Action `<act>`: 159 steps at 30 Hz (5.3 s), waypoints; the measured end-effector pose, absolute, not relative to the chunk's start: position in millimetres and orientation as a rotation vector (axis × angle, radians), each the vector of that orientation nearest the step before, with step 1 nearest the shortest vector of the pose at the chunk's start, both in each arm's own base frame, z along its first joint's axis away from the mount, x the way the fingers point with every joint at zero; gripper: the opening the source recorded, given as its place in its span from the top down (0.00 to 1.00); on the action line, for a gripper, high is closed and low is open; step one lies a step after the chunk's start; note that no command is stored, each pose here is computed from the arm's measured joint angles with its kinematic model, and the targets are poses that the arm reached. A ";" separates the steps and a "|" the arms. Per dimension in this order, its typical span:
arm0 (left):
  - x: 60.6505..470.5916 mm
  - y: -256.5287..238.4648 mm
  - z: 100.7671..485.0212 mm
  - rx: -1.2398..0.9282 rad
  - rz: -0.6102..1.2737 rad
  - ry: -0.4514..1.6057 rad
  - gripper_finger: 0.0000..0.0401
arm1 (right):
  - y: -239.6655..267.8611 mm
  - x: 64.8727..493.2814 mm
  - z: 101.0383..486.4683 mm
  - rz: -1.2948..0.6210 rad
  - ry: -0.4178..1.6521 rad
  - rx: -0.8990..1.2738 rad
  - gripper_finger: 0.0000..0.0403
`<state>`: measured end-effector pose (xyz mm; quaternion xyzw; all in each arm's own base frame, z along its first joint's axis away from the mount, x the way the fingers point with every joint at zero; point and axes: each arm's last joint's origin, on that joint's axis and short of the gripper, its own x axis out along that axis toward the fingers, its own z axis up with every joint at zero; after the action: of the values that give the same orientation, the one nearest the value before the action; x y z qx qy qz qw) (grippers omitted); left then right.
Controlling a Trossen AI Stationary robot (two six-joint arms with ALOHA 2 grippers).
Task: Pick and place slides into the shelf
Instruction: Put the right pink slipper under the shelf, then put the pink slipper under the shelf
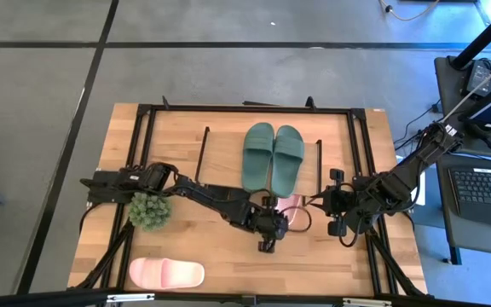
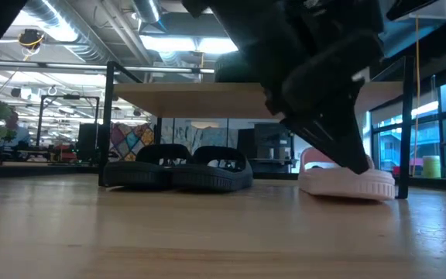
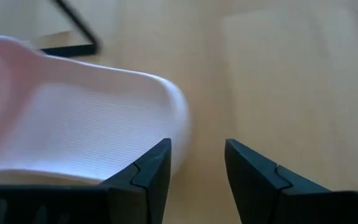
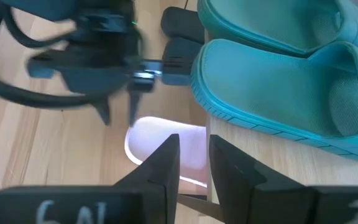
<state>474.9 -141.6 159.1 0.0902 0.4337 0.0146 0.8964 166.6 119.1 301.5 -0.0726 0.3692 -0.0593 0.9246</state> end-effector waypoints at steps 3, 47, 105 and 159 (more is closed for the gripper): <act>469.7 -152.7 160.0 0.220 -0.009 0.912 0.64 | 119.0 166.5 301.5 -0.122 0.759 -0.150 0.78; 491.1 -106.7 152.6 0.116 0.136 0.830 0.64 | 118.0 165.4 300.6 -0.127 0.772 -0.163 0.78; 230.6 -109.5 240.3 -0.085 -0.407 -0.041 0.64 | 187.5 252.1 179.6 -0.063 1.005 -0.124 0.78; 139.7 -53.9 220.0 -0.092 -0.147 -0.042 0.64 | 137.9 228.5 135.8 -0.095 0.948 0.025 0.78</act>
<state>139.7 -53.9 220.0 -0.0462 -0.0208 -0.0734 0.9960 228.5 137.9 135.8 0.0122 0.4562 -0.0459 0.8886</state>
